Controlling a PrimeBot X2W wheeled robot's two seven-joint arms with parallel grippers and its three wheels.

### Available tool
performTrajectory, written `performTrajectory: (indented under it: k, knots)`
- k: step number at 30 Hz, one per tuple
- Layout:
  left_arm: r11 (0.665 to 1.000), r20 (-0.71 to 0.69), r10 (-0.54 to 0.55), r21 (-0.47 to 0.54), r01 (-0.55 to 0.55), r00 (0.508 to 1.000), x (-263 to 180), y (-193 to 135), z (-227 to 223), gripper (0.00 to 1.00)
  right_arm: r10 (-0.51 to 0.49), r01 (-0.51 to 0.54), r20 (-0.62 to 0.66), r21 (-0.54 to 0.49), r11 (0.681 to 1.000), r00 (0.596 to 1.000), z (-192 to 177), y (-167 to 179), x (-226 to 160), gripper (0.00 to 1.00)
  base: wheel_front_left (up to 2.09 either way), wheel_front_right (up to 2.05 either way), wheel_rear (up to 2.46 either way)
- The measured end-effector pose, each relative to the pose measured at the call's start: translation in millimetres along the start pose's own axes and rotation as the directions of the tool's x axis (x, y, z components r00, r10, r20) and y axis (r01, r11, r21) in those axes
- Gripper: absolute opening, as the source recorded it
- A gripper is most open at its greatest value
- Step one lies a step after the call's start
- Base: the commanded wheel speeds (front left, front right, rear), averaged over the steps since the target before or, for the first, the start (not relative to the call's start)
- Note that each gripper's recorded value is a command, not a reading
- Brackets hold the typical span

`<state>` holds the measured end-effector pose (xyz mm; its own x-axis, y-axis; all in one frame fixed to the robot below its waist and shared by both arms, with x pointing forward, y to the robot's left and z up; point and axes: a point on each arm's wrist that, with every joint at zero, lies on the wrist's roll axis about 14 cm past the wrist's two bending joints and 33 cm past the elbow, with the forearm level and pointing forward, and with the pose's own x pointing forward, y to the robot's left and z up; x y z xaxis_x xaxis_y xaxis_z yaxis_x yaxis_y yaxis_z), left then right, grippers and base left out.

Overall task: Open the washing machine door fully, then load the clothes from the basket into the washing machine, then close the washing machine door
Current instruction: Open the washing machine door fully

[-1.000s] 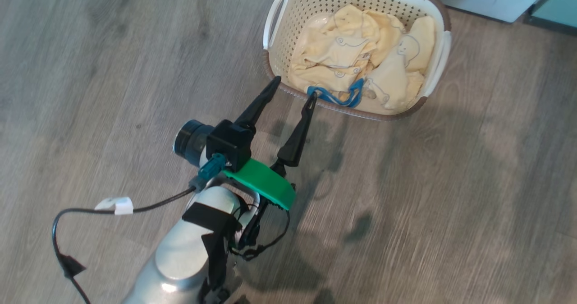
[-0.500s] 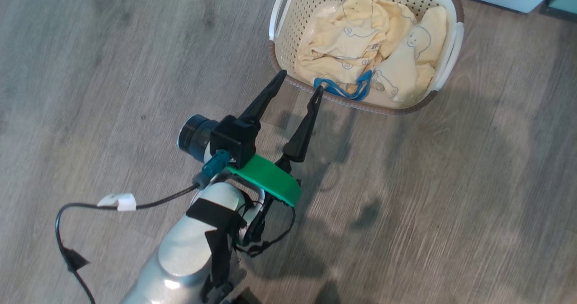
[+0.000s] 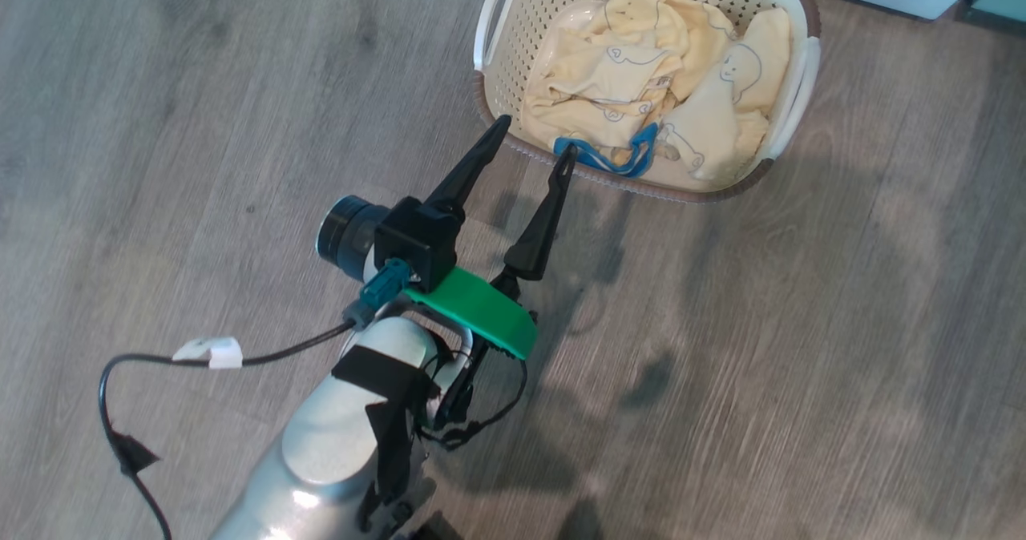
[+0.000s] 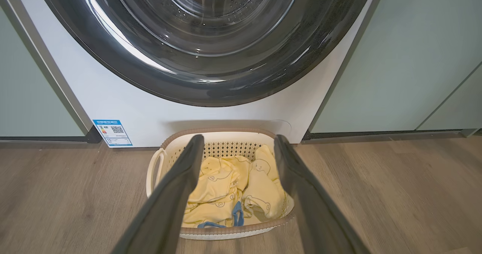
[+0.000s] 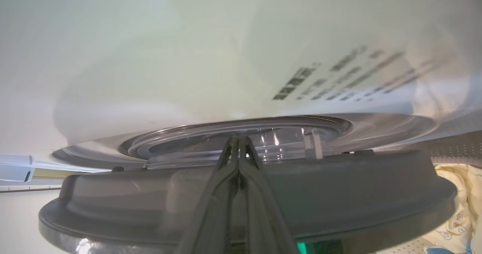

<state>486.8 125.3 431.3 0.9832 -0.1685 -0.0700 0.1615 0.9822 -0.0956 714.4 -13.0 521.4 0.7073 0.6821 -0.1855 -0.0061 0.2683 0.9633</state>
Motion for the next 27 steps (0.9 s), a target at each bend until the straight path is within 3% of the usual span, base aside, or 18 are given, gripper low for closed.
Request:
performTrajectory:
  k: [13,27]
  knots:
    - [1.0,0.012,-0.01,-0.006,0.01,1.0,2,-5,4,1.0,-0.007,0.005,-0.06,-0.035,0.999,0.998,-8,-1,-14,0.0,0.0,0.0,0.0]
    - [1.0,0.036,-0.016,0.004,0.015,0.999,2,-7,15,1.0,0.021,-0.027,-0.175,-0.034,0.999,0.984,-40,-4,-32,0.0,0.0,0.0,0.0]
